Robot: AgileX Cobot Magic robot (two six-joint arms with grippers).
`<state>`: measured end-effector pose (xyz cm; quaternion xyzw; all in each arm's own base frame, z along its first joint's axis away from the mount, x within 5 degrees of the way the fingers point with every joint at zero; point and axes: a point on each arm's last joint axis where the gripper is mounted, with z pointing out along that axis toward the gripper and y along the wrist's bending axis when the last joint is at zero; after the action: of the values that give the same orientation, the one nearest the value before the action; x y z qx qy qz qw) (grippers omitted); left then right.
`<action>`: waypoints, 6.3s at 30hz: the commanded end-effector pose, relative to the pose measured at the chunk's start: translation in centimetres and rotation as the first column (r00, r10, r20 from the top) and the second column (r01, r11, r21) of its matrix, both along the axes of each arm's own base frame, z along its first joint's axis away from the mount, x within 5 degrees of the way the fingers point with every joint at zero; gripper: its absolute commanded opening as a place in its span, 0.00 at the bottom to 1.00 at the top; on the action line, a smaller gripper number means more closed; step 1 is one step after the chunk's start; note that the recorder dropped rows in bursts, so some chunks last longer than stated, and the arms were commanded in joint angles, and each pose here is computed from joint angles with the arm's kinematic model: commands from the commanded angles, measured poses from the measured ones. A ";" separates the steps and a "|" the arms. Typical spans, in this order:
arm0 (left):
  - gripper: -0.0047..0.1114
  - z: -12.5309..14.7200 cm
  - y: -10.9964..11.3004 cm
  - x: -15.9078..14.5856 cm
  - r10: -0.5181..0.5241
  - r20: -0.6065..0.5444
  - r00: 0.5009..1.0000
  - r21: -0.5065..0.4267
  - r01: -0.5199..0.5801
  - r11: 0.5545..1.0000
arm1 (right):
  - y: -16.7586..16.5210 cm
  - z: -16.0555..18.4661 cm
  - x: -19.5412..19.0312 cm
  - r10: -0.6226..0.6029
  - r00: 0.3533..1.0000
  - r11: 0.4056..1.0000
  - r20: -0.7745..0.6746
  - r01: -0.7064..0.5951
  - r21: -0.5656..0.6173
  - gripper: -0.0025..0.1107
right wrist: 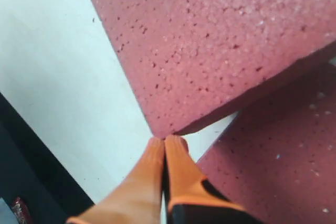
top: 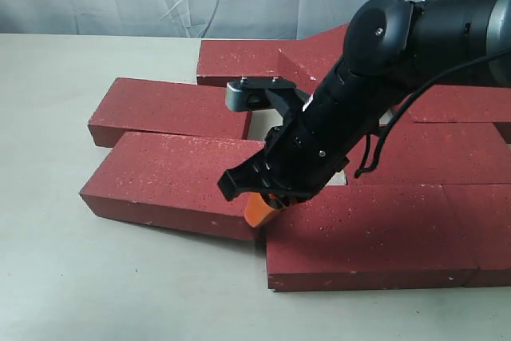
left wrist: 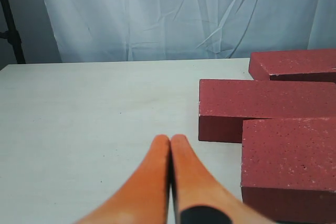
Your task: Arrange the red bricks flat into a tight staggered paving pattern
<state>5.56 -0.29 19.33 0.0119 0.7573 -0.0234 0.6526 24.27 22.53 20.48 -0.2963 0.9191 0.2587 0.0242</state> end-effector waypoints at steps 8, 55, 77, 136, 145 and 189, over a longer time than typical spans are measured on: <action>0.04 -0.1 0.0 0.0 0.002 0.005 1.000 0.004 -0.002 1.000 | 2.4 0.0 -1.7 0.035 0.999 0.998 0.004 -0.035 0.053 0.02; 0.04 -0.1 0.0 0.0 0.002 0.005 1.000 0.004 -0.002 1.000 | 0.2 2.5 -1.3 0.045 0.975 0.955 0.217 0.022 -0.296 0.02; 0.04 -0.1 0.0 0.0 0.002 0.005 1.000 0.004 -0.002 1.000 | -3.8 4.1 4.2 -0.231 0.920 0.968 0.316 0.249 -0.019 0.02; 0.04 9.8 -0.5 9.4 0.002 -0.077 0.997 0.000 -0.002 1.000 | -2.4 0.8 5.9 -0.304 0.912 0.950 0.276 0.313 0.014 0.02; 0.04 8.8 -0.8 16.2 0.007 -0.446 0.895 0.020 0.002 1.000 | -2.4 0.8 5.9 -0.310 0.910 0.948 0.275 0.317 0.021 0.02; 0.04 -0.7 -1.8 35.0 0.006 -0.854 0.521 0.063 0.093 0.994 | 3.7 -1.8 10.5 -0.282 0.950 0.959 0.137 0.284 0.002 0.02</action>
<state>39.87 -2.26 18.68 0.0488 0.9835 -0.0119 0.1739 34.62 25.96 18.43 -0.1823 0.9509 0.2173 0.1241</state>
